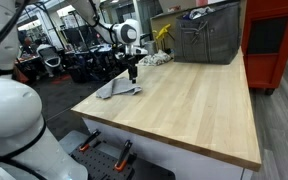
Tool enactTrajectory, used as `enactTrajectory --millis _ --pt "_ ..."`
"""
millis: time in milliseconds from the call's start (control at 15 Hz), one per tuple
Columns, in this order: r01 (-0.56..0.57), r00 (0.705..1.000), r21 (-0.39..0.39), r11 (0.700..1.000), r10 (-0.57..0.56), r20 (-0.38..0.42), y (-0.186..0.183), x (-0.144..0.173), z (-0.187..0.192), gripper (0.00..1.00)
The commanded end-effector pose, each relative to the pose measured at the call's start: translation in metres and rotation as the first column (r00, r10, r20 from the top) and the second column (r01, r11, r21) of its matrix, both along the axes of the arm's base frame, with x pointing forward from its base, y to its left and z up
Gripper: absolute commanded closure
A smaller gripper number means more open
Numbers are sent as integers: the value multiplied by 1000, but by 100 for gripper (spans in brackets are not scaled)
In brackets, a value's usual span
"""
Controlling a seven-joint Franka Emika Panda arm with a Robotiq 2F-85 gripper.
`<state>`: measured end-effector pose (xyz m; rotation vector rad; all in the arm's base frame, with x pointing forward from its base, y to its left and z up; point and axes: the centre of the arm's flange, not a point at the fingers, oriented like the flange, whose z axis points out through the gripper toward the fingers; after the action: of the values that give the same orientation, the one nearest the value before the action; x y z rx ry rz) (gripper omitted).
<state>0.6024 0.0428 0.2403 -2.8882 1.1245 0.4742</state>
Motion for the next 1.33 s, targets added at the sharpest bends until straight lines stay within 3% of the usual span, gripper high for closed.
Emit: enactTrajectory --millis 0,200,267,400,667,933,1000,1267 --pt "39 999 31 999 -39 6 -53 -48 -34 0" --pt "58 996 98 993 -64 67 -67 -74 -30 0" --pt "62 993 116 991 -73 94 -69 -77 -30 25" --pt "109 984 131 985 -126 127 -75 -73 -34 32" --pt "212 955 167 963 -240 177 -90 -55 -32 64" --pt "300 900 134 945 -327 290 -97 -28 -22 95" --pt "320 884 117 940 -340 320 -99 -20 -20 99" --pt "406 821 59 912 -392 415 -109 10 -14 100"
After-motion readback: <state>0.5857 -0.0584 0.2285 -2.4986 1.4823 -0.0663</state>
